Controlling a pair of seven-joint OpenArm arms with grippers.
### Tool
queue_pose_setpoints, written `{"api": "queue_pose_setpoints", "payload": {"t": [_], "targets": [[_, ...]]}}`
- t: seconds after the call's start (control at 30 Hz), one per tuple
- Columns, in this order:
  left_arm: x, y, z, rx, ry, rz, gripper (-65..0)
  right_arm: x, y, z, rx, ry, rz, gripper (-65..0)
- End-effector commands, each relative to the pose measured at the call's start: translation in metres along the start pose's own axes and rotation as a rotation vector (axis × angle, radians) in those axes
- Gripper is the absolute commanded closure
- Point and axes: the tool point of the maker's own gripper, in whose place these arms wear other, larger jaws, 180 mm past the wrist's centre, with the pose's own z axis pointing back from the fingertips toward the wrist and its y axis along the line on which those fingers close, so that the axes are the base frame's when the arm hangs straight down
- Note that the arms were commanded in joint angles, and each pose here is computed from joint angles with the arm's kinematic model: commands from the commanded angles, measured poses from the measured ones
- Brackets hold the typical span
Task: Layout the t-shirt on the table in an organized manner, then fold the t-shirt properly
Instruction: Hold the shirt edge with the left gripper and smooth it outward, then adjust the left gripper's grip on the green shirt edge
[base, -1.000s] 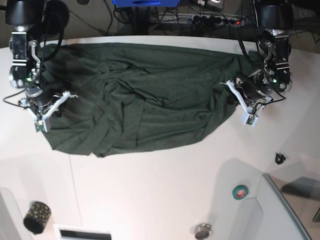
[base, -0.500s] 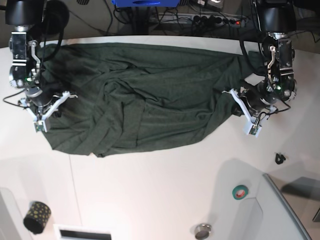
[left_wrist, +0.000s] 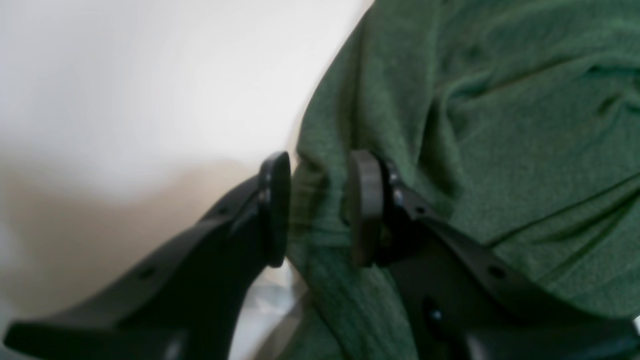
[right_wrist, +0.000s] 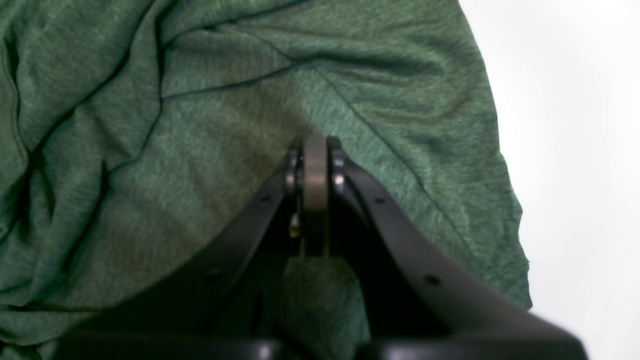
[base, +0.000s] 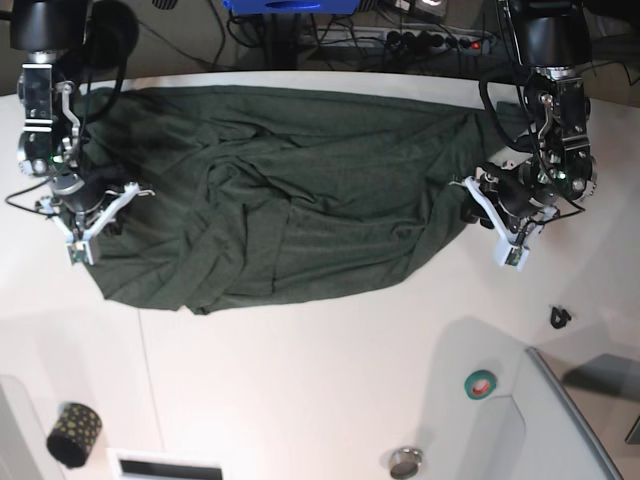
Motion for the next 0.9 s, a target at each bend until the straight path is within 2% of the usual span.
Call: {"api": "queue_pose_setpoints", "payload": {"t": [0.0,0.37,0.53,0.7,0.87], "targets": [[0.010,0.004,0.001,0.005,-0.030,-0.005,-19.3,0.017,-0.005,0.001,-0.008,-0.051,0.011,-0.2],[0.000,-0.005,-0.009,-0.025,-0.005,0.028,-19.1,0.016,-0.005,0.001,-0.007,-0.049,0.011,-0.2],[0.003,-0.021,-0.010,-0.085,-0.016,-0.002,-19.9,0.016,-0.005,0.001,-0.007,-0.047,0.011,-0.2],[0.001,-0.020,-0.010,-0.083,-0.013,-0.002,-20.2,0.016,-0.006,0.002,-0.009,-0.047,0.014,-0.2],[0.008,0.006,0.006,-0.015,-0.056,0.044,-20.4,0.016,-0.006,0.002,-0.009,-0.047,0.014,-0.2]]}}
